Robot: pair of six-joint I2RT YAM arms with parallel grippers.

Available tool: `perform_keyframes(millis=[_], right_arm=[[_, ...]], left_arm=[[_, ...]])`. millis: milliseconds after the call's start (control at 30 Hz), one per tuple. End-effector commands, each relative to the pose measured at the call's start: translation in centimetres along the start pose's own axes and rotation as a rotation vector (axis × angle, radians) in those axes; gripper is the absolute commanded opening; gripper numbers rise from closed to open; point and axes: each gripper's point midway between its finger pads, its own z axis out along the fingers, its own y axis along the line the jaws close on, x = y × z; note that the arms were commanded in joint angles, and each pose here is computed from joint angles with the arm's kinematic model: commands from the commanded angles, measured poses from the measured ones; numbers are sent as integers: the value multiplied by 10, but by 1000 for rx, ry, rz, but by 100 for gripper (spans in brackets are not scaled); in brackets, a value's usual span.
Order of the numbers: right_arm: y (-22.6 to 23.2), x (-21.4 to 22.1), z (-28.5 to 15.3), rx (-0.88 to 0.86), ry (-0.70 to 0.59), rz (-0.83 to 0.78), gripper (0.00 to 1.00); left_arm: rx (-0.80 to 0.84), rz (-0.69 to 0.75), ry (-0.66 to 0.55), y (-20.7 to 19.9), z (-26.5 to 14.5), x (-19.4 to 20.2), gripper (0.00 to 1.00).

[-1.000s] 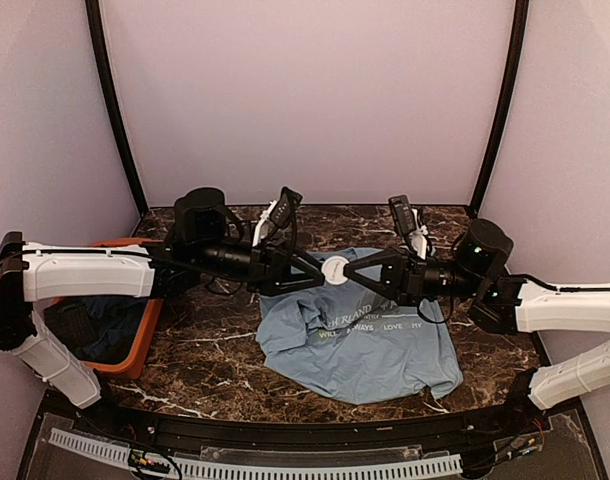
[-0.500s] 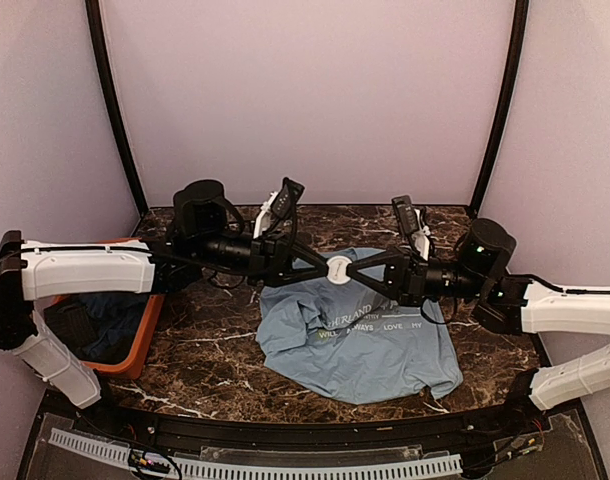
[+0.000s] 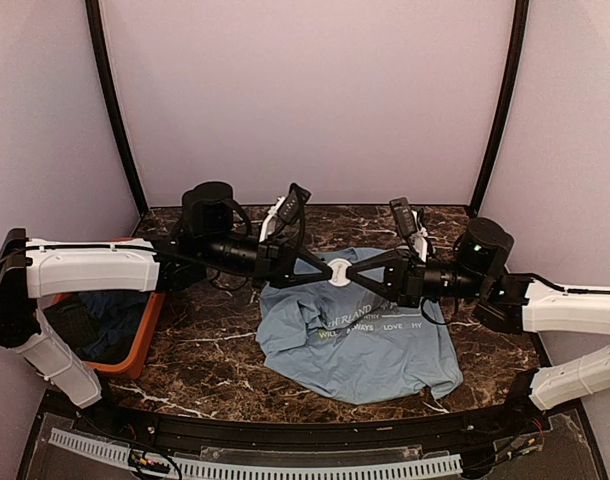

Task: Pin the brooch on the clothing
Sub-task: Pass from the right arm to the left, then pass from the left arm to the right

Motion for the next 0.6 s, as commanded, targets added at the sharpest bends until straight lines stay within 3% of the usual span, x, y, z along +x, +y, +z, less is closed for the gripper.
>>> perform_keyframes(millis=[0, 133, 267, 367, 567], right_arm=[[3, -7, 2, 19, 41, -42, 12], [4, -11, 1, 54, 95, -92, 31], [10, -14, -1, 60, 145, -138, 64], [16, -16, 0, 40, 188, -164, 74], [12, -3, 6, 22, 320, -131, 80]], left_arm=[[-7, 15, 27, -1, 3, 0, 1], [-23, 31, 56, -1, -1, 7, 1], [-50, 46, 84, -2, -6, 14, 1], [-71, 67, 98, -3, -9, 15, 1], [-94, 59, 163, -7, -14, 19, 1]])
